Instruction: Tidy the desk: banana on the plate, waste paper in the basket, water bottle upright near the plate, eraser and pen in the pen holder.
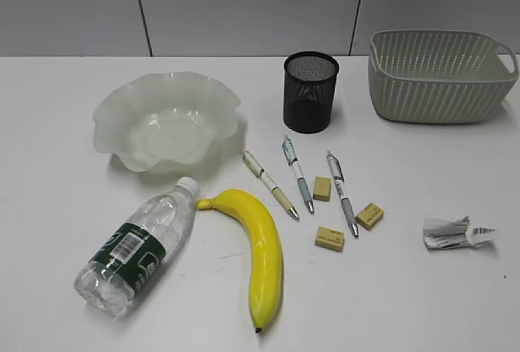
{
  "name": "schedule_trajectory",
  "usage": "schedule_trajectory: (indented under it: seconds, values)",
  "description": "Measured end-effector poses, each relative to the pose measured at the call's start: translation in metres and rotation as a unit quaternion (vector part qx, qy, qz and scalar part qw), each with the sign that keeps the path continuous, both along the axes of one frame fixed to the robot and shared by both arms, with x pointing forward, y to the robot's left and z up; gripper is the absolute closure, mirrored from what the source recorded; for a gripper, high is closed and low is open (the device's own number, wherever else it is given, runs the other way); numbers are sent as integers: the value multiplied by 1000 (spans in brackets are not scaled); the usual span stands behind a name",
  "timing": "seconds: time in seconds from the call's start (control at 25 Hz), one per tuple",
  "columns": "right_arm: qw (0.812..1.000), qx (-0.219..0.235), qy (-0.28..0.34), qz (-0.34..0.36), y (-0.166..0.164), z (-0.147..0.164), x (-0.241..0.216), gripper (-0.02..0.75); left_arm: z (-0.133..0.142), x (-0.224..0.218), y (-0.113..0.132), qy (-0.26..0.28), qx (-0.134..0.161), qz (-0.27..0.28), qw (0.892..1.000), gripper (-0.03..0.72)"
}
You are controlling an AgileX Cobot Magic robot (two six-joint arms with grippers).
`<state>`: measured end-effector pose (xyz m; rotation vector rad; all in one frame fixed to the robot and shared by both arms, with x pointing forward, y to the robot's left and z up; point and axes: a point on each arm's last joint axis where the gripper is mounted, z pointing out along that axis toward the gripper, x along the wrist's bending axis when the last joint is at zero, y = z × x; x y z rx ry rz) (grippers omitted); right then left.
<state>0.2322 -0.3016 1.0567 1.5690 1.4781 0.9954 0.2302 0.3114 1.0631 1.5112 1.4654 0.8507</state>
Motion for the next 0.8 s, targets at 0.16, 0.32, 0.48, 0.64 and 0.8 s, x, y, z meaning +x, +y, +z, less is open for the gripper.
schedule_trajectory:
  seconds: [0.16, 0.32, 0.48, 0.64, 0.8]
  values:
    - [1000, 0, 0, 0, 0, 0, 0, 374, 0, 0, 0, 0, 0, 0, 1000, 452]
    - [1000, 0, 0, 0, 0, 0, 0, 374, 0, 0, 0, 0, 0, 0, 1000, 452]
    - [1000, 0, 0, 0, 0, 0, 0, 374, 0, 0, 0, 0, 0, 0, 1000, 452]
    - [1000, 0, 0, 0, 0, 0, 0, 374, 0, 0, 0, 0, 0, 0, 1000, 452]
    - [1000, 0, 0, 0, 0, 0, 0, 374, 0, 0, 0, 0, 0, 0, 1000, 452]
